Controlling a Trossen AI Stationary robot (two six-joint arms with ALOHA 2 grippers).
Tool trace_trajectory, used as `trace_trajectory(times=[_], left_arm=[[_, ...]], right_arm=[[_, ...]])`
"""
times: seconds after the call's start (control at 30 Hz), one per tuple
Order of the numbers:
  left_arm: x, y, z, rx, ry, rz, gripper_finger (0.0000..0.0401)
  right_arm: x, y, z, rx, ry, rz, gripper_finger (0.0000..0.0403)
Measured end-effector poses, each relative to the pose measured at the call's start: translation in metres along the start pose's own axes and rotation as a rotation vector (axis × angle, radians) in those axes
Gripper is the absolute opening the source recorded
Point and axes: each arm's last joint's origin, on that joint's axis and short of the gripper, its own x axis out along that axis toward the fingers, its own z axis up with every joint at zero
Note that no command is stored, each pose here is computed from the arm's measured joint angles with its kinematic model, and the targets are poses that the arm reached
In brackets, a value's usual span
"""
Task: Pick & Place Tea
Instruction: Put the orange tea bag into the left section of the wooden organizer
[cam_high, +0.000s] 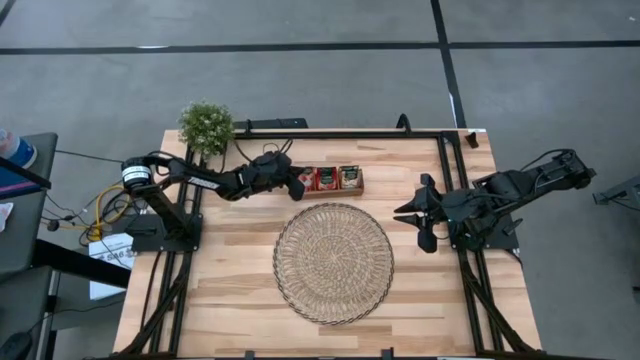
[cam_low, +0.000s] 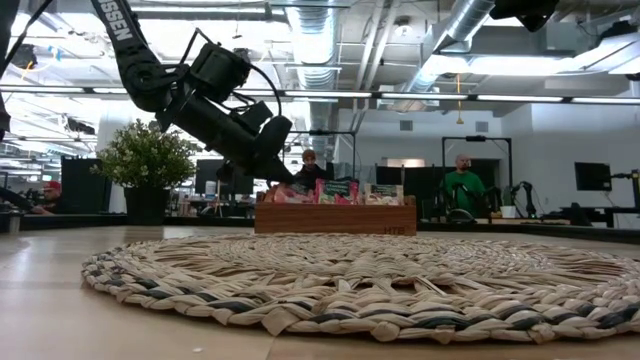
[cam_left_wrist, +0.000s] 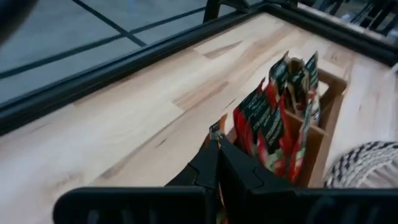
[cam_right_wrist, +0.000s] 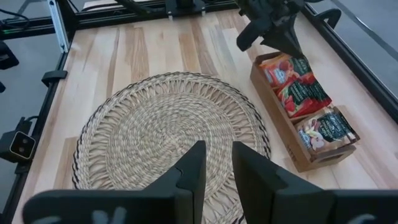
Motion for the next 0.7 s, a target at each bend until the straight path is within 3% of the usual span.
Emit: trace_trajectory(times=[0.27, 0.7], left_arm=[[0.0000, 0.0005, -0.0011, 0.066, 0.009, 0.014, 0.0000], [0.0001, 0.0004, -0.0007, 0.074, 0.008, 0.015, 0.0000]], right_arm=[[0.0000, 0.0000, 0.0000, 0.000, 0.000, 0.000, 0.0071], [0.0000, 0.0001, 0.0005, 0.002, -0.005, 0.000, 0.0071]])
